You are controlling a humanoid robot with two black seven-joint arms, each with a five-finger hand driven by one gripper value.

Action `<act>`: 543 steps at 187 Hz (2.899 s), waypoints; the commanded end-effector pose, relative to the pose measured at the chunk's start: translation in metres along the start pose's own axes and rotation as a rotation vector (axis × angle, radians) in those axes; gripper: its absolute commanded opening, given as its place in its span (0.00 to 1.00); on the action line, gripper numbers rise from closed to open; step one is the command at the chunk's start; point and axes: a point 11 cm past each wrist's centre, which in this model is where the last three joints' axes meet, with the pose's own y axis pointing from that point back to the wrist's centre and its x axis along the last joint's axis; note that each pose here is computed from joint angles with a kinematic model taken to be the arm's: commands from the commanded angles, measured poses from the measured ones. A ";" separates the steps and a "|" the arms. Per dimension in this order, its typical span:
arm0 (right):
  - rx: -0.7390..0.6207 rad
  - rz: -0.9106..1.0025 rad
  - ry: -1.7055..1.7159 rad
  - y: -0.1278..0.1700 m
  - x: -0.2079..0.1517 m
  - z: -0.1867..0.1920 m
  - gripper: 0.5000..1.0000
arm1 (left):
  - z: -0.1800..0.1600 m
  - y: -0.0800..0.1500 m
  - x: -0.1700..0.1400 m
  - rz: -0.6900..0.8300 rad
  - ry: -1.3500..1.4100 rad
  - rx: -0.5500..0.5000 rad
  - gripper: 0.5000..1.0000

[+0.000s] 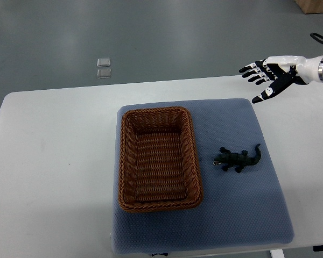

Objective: Place crocodile in brown basket with right hand
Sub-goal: 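Swing the right hand over the dark green toy crocodile and lower it, then close the right hand's fingers around the crocodile's body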

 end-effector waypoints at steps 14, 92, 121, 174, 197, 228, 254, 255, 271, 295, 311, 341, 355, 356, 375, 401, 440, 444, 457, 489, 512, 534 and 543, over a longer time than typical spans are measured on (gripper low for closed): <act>-0.108 -0.051 0.160 0.016 -0.013 -0.016 0.86 | 0.002 0.000 0.002 0.005 0.002 -0.003 1.00; -0.082 -0.147 0.258 0.026 -0.052 -0.041 0.86 | 0.003 0.000 0.002 0.003 0.015 -0.006 1.00; -0.101 -0.185 0.315 0.011 -0.070 -0.036 0.85 | 0.002 0.000 0.003 0.006 0.017 -0.004 1.00; -0.114 -0.250 0.357 -0.011 -0.102 -0.022 0.85 | 0.002 0.000 0.002 0.003 0.017 -0.004 1.00; -0.114 -0.268 0.366 -0.017 -0.111 -0.019 0.85 | 0.001 0.000 0.002 0.005 0.017 -0.003 1.00; -0.121 -0.278 0.369 -0.022 -0.118 -0.014 0.85 | 0.001 0.000 0.003 0.008 0.018 -0.003 1.00; -0.120 -0.294 0.375 -0.029 -0.126 -0.009 0.85 | 0.001 0.000 0.003 0.006 0.018 -0.003 1.00; -0.120 -0.297 0.373 -0.030 -0.128 -0.008 0.85 | 0.001 0.000 0.003 0.008 0.016 -0.003 1.00; -0.123 -0.301 0.369 -0.030 -0.129 -0.005 0.84 | 0.000 0.000 0.002 0.005 0.018 -0.001 1.00; -0.127 -0.308 0.357 -0.034 -0.132 0.001 0.83 | 0.000 0.000 0.002 0.005 0.018 -0.001 1.00; -0.131 -0.313 0.366 -0.035 -0.136 0.004 0.83 | 0.000 0.000 0.002 0.005 0.018 -0.001 1.00; -0.128 -0.315 0.369 -0.038 -0.141 0.006 0.81 | -0.001 0.000 0.002 0.005 0.018 0.000 1.00; -0.133 -0.308 0.364 -0.039 -0.142 0.009 0.80 | -0.001 0.000 0.002 0.005 0.018 0.000 1.00; -0.133 -0.308 0.364 -0.039 -0.142 0.009 0.80 | -0.001 0.000 0.002 0.005 0.018 0.000 1.00; -0.141 -0.297 0.373 -0.040 -0.141 0.011 0.77 | -0.001 0.000 0.002 0.005 0.017 0.000 1.00; -0.146 -0.280 0.378 -0.044 -0.143 0.017 0.72 | -0.001 0.000 0.002 0.005 0.018 0.000 1.00; -0.150 -0.261 0.397 -0.048 -0.149 0.022 0.68 | -0.002 0.000 0.002 0.005 0.017 0.002 1.00; -0.150 -0.260 0.395 -0.049 -0.149 0.023 0.68 | -0.003 0.000 0.002 0.005 0.019 0.003 1.00; -0.152 -0.254 0.402 -0.050 -0.149 0.024 0.66 | -0.002 0.000 0.002 0.005 0.017 0.002 1.00; -0.155 -0.244 0.409 -0.050 -0.149 0.025 0.56 | -0.002 0.000 0.002 0.005 0.018 0.002 1.00; -0.149 -0.248 0.418 -0.051 -0.150 0.026 0.34 | -0.002 0.000 0.002 0.005 0.017 0.002 1.00; -0.147 -0.247 0.423 -0.050 -0.149 0.026 0.24 | -0.003 0.000 0.002 0.005 0.017 0.003 1.00; -0.146 -0.247 0.423 -0.050 -0.149 0.026 0.22 | -0.003 0.000 0.002 0.005 0.019 0.003 1.00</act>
